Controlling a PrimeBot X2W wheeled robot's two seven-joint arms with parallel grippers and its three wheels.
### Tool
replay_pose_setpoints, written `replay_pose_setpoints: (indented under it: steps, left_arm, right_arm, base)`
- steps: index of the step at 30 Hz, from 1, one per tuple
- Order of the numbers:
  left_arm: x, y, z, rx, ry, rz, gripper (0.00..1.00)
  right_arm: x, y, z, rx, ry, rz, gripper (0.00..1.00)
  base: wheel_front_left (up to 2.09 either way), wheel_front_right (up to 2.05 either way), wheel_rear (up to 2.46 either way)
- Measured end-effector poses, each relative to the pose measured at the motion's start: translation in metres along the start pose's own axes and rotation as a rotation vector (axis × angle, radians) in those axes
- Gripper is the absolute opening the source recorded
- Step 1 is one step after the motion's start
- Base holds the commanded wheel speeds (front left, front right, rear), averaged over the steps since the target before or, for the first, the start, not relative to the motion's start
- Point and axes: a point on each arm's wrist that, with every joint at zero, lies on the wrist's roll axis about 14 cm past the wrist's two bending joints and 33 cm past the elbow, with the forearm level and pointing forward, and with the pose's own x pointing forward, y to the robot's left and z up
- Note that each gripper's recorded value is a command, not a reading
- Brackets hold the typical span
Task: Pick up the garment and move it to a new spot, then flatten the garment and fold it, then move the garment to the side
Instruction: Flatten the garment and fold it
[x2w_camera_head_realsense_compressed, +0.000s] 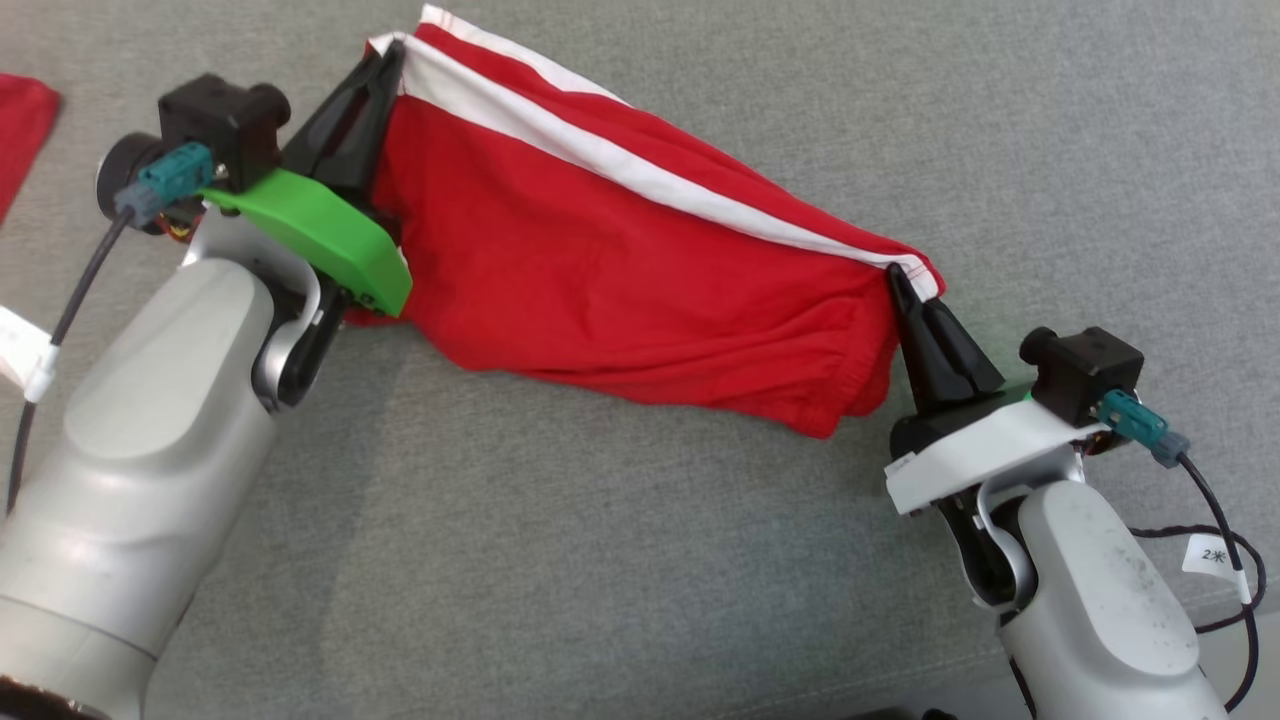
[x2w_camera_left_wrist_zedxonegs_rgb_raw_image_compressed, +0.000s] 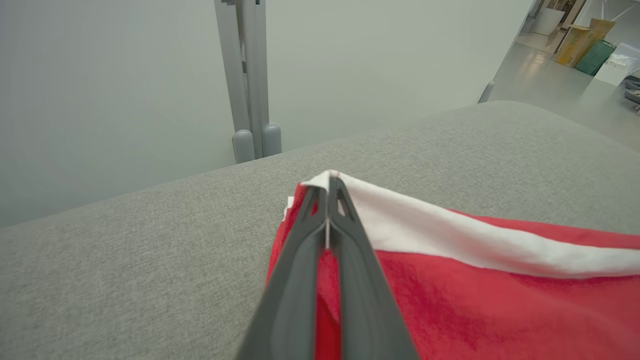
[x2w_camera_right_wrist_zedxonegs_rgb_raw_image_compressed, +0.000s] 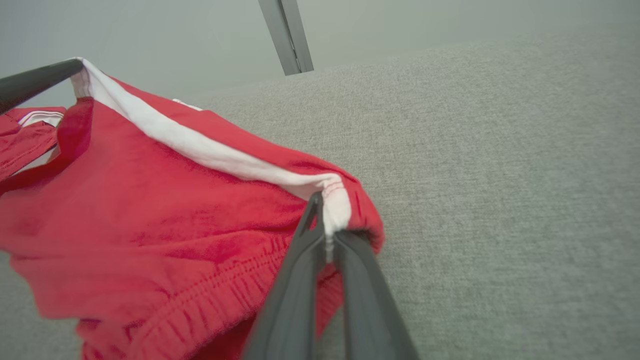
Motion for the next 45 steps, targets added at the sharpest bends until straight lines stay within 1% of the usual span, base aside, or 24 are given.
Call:
replay_pose_setpoints:
  steps: [4,10,11,12,13,14,15,16,22,27,36,42,45]
  left_arm:
    - [0.015,0.004,-0.01,-0.004,0.02,-0.003,0.0]
    - [0.03,0.006,-0.015,0.02,0.04,-0.022,0.0]
    - [0.032,0.007,-0.015,0.022,0.045,-0.024,0.0]
    - [0.033,0.007,-0.015,0.022,0.047,-0.025,0.0]
    - [0.033,0.006,-0.016,0.028,0.051,-0.028,0.18]
    - [0.033,0.006,-0.015,0.045,0.056,-0.034,0.46]
    - [0.034,0.005,-0.014,0.051,0.055,-0.037,0.88]
    - [0.035,0.004,-0.011,0.047,0.047,-0.037,1.0]
    - [0.032,-0.005,0.007,0.057,0.013,-0.054,1.0]
    - [0.019,-0.014,0.012,0.05,0.005,-0.06,1.0]
    - [-0.027,-0.028,-0.022,0.002,0.111,-0.034,1.0]
    - [-0.049,-0.016,-0.039,0.011,0.204,0.037,1.0]
    - [-0.05,-0.011,-0.043,-0.014,0.229,0.069,1.0]
  right_arm:
    - [0.005,-0.005,-0.007,0.0,0.011,-0.009,0.0]
    - [0.011,-0.01,-0.009,-0.008,0.013,-0.015,0.0]
    - [0.011,-0.011,-0.009,-0.011,0.016,-0.015,0.09]
    - [0.011,-0.012,-0.011,-0.018,0.022,-0.017,0.27]
    - [0.011,-0.012,-0.012,-0.029,0.028,-0.016,0.51]
    - [0.011,-0.012,-0.012,-0.033,0.029,-0.016,1.0]
    - [0.011,-0.013,-0.012,-0.033,0.027,-0.017,1.0]
    - [0.011,-0.013,-0.011,-0.032,0.025,-0.019,1.0]
    - [0.007,-0.015,-0.001,-0.029,-0.003,-0.03,1.0]
    - [-0.003,-0.015,0.009,-0.073,-0.028,-0.036,1.0]
    - [-0.033,-0.017,0.02,-0.112,-0.01,-0.059,1.0]
    - [-0.054,-0.019,0.037,-0.146,-0.021,-0.08,1.0]
    - [-0.062,-0.023,0.046,-0.163,-0.032,-0.097,1.0]
  base:
    - [0.0,0.0,0.0]
    - [0.0,0.0,0.0]
    - [0.0,0.0,0.0]
    - [0.0,0.0,0.0]
    - [0.0,0.0,0.0]
    - [0.0,0.0,0.0]
    - [0.0,0.0,0.0]
    - [0.0,0.0,0.0]
    - [0.0,0.0,0.0]
    - [0.0,0.0,0.0]
    - [0.0,0.0,0.0]
    - [0.0,0.0,0.0]
    - [0.0,0.0,0.0]
